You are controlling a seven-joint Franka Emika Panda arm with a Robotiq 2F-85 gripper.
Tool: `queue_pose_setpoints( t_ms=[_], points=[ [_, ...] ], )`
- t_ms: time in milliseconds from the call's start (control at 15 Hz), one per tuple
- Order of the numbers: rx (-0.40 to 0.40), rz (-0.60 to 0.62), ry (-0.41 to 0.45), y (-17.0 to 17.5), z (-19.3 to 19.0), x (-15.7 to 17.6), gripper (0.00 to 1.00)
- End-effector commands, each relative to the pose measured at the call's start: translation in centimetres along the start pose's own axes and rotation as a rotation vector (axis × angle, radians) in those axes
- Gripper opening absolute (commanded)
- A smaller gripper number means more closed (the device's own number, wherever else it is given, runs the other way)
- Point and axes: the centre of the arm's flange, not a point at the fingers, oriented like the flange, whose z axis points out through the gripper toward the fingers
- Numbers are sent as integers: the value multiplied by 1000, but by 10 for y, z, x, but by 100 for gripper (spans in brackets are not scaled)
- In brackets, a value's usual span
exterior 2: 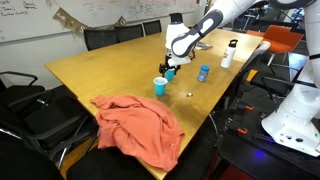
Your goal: Move the cup forward
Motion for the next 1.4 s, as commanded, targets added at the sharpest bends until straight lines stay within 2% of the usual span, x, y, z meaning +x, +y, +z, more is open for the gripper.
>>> queue_pose_setpoints(
  t_ms=[0,200,267,400,1000,1333],
  points=[
    [-20,39,21,-13,21,5,100],
    [-28,56,7,-18,35,3,98],
    [-34,57,7,-19,39,3,74],
    [-39,69,8,-19,44,3,72],
    [-39,82,10,-18,48,4,2],
    [-30,104,26,-17,42,7,1]
  ],
)
